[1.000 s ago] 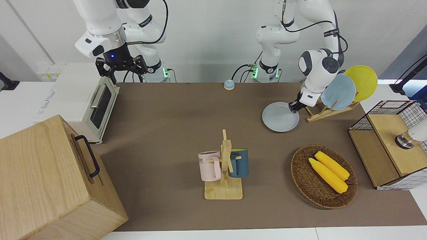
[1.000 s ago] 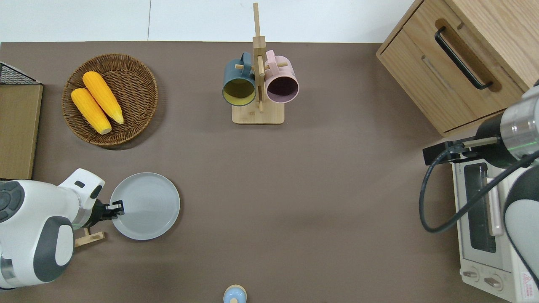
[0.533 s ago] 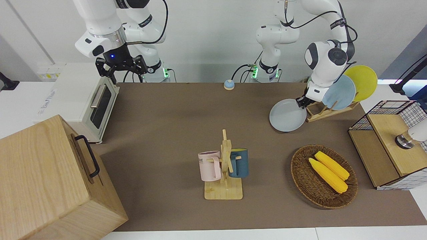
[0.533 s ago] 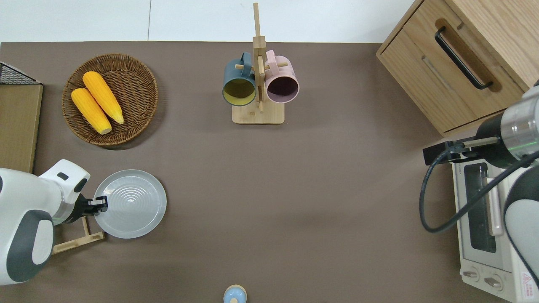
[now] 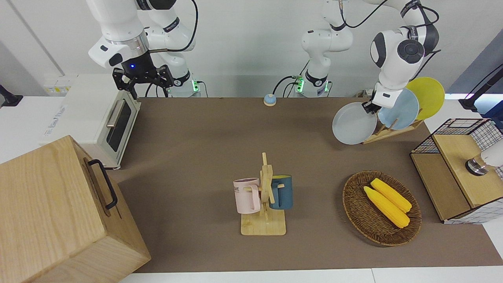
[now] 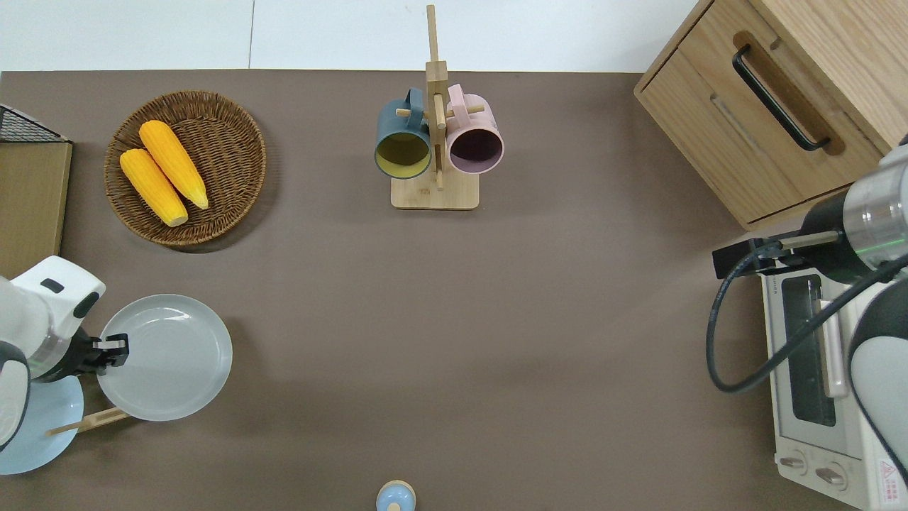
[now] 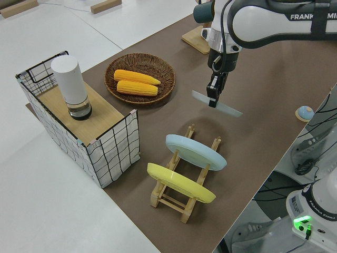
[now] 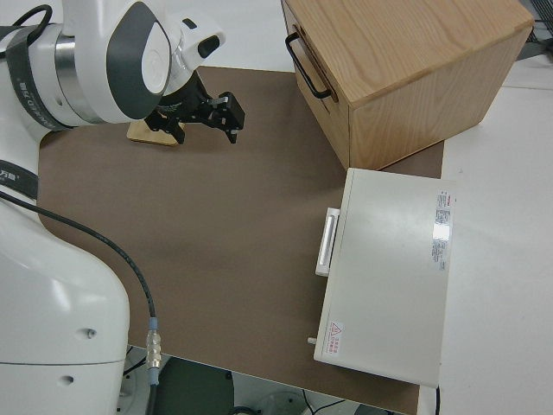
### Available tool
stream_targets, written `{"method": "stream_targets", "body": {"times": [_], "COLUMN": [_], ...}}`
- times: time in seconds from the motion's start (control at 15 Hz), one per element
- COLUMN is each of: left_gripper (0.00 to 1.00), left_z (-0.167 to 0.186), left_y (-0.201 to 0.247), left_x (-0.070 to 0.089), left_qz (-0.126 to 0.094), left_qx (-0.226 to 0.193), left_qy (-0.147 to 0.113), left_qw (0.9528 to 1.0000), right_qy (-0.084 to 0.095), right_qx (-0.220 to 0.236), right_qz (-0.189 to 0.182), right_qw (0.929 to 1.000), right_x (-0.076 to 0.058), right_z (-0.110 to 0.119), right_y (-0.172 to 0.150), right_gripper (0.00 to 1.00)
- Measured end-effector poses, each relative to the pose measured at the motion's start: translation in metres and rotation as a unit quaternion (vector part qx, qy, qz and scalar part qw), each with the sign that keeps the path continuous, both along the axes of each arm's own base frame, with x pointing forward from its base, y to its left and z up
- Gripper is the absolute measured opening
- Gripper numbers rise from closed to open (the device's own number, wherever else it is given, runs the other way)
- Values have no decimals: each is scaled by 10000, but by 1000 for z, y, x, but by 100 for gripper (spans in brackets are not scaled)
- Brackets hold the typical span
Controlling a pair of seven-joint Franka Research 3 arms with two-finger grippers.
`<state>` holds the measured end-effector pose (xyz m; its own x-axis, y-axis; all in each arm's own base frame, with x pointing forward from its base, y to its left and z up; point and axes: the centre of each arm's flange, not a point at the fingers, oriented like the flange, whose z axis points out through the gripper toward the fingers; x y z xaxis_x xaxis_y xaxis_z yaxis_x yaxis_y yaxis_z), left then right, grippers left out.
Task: Pick gray plate from table and place it on lower plate rack with left arm
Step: 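Carry the gray plate to the wooden rack and tilt it upright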
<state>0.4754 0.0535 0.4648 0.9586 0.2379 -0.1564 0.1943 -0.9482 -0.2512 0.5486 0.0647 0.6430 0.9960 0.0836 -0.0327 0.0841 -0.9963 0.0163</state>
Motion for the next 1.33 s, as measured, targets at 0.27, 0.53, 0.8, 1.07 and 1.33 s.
{"method": "stream_targets", "body": {"times": [0.27,0.53,0.8,1.07,1.33], "left_gripper": [6,6,6,6,6], "left_z": [14,18,20,17,2], "left_y": [2,2,8,10,10], "left_x": [-4,-7,-12,-14,-10], "left_qz": [-16,-157,-210,-46,192], "left_qx": [753,1443,1894,2010,2204], "left_qy": [240,428,672,729,753], "left_qw": [9969,9885,9794,9769,9723], "right_qy": [0,0,0,0,0], "right_qx": [0,0,0,0,0], "right_qz": [0,0,0,0,0], "right_qw": [10000,10000,10000,10000,10000], "right_x": [0,0,0,0,0], "right_z": [0,0,0,0,0], "right_y": [0,0,0,0,0], "right_gripper": [99,99,99,99,99]}}
